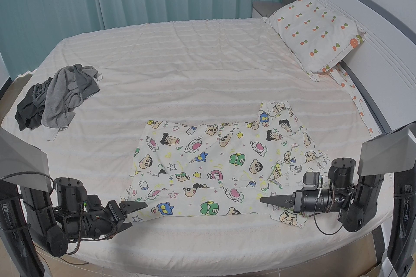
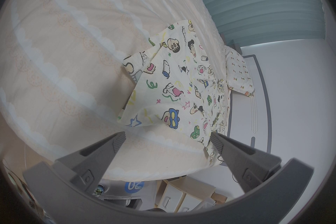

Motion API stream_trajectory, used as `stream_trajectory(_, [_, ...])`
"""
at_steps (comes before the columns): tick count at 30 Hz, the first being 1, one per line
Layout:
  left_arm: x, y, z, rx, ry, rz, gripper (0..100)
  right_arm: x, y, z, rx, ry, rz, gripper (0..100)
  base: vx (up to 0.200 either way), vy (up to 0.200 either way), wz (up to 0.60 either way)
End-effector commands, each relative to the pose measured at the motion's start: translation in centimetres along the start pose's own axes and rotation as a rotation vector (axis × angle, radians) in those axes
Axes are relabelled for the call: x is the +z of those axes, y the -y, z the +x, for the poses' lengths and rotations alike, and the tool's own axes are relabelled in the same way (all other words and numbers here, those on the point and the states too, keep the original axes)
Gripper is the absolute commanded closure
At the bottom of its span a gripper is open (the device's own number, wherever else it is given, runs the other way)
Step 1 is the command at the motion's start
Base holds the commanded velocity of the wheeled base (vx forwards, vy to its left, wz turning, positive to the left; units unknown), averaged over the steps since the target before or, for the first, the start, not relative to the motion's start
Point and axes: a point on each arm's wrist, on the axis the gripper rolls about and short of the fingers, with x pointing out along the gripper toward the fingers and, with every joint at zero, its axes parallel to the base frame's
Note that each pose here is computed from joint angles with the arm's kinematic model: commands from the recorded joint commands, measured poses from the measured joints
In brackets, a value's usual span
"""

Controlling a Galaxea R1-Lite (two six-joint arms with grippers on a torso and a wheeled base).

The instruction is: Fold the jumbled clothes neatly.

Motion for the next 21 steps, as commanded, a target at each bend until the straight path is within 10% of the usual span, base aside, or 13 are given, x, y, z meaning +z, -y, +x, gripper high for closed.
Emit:
stream_trajectory(1, [0.0,0.0,0.0,0.0,0.0,-0.001,0,0.7,-2.6,-3.0,0.0,0.051,-0.027,0,0.0,0.0,0.0])
stream_trajectory(21, [0.0,0.0,0.0,0.0,-0.001,0.0,0,-1.3,-0.5,-10.4,-0.235,0.143,0.114,0,0.0,0.0,0.0])
